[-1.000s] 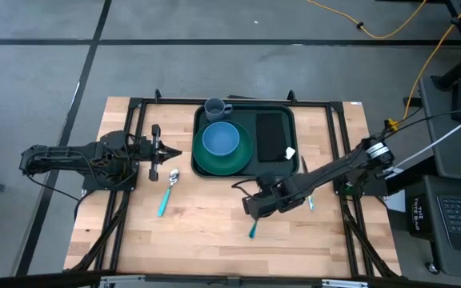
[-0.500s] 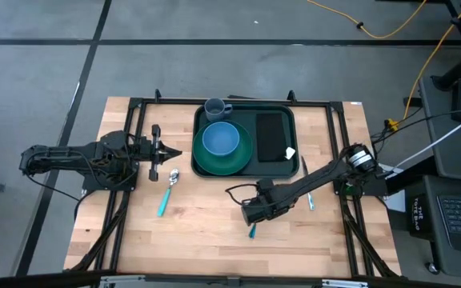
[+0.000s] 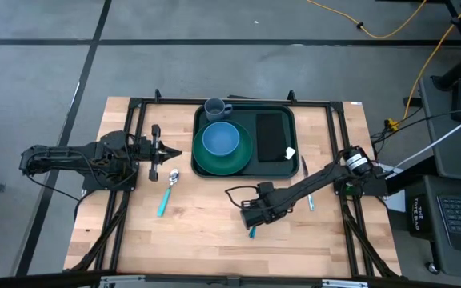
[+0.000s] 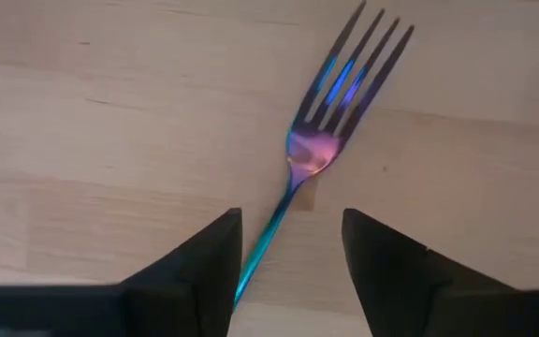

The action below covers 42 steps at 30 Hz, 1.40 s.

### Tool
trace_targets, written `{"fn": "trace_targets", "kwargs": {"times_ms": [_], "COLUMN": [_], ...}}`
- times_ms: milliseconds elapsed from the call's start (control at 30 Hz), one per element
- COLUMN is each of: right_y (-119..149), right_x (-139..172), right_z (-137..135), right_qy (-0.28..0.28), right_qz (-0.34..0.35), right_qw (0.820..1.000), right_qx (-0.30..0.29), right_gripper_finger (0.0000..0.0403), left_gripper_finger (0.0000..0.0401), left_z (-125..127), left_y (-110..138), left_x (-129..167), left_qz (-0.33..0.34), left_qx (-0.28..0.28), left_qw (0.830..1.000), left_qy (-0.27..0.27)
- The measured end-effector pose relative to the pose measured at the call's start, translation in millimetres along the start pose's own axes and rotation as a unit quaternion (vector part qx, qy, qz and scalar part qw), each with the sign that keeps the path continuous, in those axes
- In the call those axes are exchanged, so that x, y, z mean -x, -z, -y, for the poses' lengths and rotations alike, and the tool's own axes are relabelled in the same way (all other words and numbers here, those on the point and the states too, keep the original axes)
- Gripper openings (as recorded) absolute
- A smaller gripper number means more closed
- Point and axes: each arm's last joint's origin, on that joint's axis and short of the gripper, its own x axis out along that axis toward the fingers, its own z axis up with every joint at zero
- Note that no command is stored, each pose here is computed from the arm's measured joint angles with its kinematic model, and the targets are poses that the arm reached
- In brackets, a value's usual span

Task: Set up tray
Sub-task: Put the blue fork on the black napkin

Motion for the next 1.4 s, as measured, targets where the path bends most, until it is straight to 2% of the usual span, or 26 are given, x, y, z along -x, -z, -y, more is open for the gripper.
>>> {"fn": "trace_targets", "kwargs": {"times_ms": [633,1067,1200,1400], "right_y": [2,3,4,4], "right_x": [-11,-21,-21,-21], "right_z": [-2,0,1,1], "right_qy": [0.011,0.044,0.048,0.048], "right_qz": [-0.002,-0.016,-0.023,-0.024], "right_qw": [1.000,0.999,0.998,0.996], "right_qx": [-0.010,0.018,0.041,0.073], "right_gripper_finger": [0.0189,0.0188,0.0175,0.0134], "left_gripper_finger": [0.0006,0.0006,0.0003,0.0005], "left_z": [0,0,0,0], "left_y": [0,0,0,0], "left_x": [0,0,0,0], "left_qz": [0.000,0.000,0.000,-0.001], "left_qx": [0.000,0.000,0.000,0.000], "left_qw": [1.000,1.000,1.000,1.000], "left_qy": [0.000,0.000,0.000,0.000]}}
